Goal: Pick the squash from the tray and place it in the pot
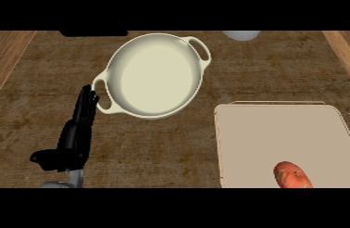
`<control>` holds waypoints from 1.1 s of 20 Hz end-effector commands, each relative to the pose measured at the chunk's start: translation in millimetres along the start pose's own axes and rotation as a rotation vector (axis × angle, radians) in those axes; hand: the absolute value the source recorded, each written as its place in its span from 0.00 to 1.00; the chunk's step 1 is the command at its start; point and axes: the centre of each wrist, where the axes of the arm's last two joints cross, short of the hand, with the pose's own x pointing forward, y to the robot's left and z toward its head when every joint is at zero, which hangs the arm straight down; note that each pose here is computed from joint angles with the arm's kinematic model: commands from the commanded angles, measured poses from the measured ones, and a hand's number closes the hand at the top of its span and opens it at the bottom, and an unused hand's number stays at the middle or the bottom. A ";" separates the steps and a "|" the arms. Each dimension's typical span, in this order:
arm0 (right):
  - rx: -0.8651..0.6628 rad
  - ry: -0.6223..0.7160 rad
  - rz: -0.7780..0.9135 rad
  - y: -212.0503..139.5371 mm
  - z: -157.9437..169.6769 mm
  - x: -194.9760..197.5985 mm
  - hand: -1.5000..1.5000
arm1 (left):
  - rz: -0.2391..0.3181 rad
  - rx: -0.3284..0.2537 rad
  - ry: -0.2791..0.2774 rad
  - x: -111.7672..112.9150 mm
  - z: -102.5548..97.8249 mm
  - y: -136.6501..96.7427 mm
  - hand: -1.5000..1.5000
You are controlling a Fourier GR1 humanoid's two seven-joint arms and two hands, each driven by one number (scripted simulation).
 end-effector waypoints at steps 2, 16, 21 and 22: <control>0.330 0.130 0.154 -9.4 -10.4 26.3 0.00 | 0.002 -0.006 0.001 -3.1 9.7 7.7 0.50; 0.567 0.306 0.294 78.4 -32.0 15.1 0.00 | 0.015 -0.011 0.003 3.4 3.6 -4.4 0.50; 0.657 0.433 0.418 67.7 -26.1 15.7 0.00 | 0.001 -0.010 -0.006 10.9 12.9 5.7 0.50; 0.674 0.427 0.401 94.0 -29.5 0.9 0.00 | -0.011 -0.005 0.005 4.3 1.5 1.2 0.50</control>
